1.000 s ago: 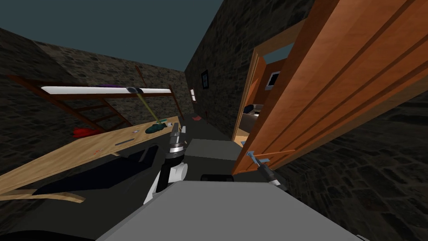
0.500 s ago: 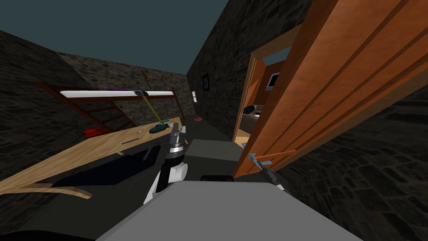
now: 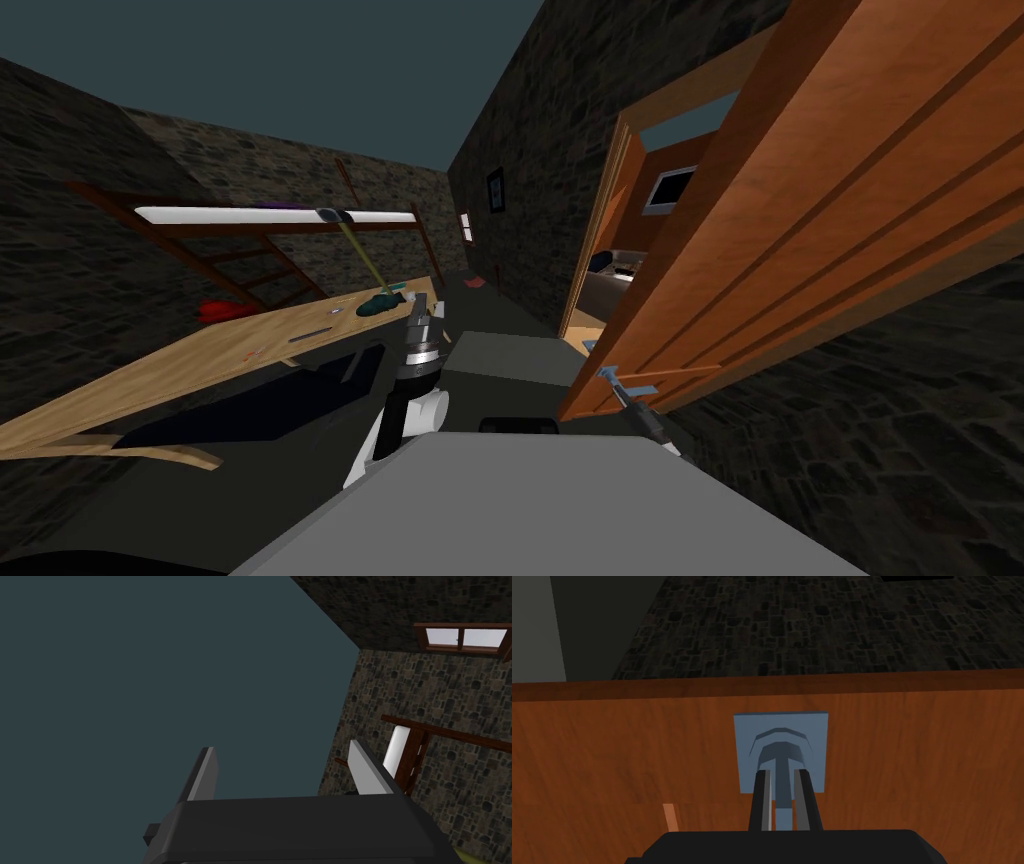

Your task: Pull the door open

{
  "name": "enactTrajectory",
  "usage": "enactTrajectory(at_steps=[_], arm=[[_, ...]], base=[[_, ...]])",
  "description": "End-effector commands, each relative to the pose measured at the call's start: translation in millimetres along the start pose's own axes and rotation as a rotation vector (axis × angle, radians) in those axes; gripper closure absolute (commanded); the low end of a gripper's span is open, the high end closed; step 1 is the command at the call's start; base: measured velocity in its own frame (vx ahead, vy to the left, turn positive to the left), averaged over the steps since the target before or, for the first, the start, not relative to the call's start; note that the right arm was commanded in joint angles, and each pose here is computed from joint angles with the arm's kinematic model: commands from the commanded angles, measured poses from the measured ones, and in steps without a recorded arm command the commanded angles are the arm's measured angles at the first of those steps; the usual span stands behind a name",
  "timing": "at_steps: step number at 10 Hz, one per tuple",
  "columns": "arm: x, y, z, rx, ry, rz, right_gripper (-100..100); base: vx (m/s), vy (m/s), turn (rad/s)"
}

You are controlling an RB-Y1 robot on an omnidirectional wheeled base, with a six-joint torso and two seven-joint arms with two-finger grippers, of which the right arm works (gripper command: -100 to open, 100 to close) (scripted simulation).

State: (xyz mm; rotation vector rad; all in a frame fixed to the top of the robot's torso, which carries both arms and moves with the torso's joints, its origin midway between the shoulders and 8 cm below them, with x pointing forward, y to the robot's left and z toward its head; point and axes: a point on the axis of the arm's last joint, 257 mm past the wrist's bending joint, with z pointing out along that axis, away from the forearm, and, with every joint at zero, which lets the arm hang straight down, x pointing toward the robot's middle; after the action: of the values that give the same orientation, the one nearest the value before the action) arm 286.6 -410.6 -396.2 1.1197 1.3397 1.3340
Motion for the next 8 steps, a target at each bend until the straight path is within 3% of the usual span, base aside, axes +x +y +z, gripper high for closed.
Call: enactTrajectory(at_steps=[1, 3, 4, 8], arm=[[15.5, -6.9, -10.9, 0.007, 0.02, 0.012, 100], [18.6, -8.2, -16.6, 0.008, 0.024, 0.013, 100], [11.4, -1.0, -30.9, -0.003, 0.016, 0.004, -100], [10.9, 1.2, -56.0, -0.002, 0.015, 0.004, -100]], base=[[0.042, 0.058, 0.082], [0.062, 0.099, 0.068], [-0.018, 0.0, -0.169], [-0.086, -0.08, -0.157]])
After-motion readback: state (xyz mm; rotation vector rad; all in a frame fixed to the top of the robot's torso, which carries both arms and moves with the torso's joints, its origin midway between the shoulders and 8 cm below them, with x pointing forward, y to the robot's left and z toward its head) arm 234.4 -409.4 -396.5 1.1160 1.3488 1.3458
